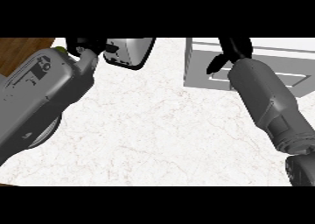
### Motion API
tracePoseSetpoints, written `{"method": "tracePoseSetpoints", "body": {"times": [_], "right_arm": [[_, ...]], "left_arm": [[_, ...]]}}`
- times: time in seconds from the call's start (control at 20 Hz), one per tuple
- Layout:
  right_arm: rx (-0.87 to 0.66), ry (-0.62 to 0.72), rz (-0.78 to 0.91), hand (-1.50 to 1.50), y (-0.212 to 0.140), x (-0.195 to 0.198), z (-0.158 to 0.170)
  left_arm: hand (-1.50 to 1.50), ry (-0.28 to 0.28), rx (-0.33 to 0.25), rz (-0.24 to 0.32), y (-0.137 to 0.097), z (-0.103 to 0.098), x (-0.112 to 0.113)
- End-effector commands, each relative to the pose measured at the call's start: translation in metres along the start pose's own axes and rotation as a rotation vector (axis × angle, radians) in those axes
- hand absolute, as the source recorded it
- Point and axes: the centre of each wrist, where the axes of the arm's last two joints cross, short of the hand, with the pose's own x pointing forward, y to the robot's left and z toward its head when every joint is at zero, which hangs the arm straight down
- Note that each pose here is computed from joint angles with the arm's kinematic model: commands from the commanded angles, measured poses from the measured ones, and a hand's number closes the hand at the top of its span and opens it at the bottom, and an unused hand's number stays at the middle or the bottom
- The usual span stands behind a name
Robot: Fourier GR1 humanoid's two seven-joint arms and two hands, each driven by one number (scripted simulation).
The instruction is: Pick up the can, place it into the drawer and close the drawer
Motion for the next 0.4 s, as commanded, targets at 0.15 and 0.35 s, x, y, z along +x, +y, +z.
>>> {"method": "tracePoseSetpoints", "body": {"times": [0.15, 0.35], "right_arm": [[-0.109, 0.057, -0.451, -1.5, -0.014, 0.019, -0.016], [-0.107, 0.055, -0.495, -1.5, -0.029, 0.007, -0.02]], "left_arm": [[-1.5, 0.014, 0.023, 0.0, 0.015, -0.003, 0.0], [-1.5, 0.018, -0.008, 0.01, 0.007, 0.01, -0.005]]}}
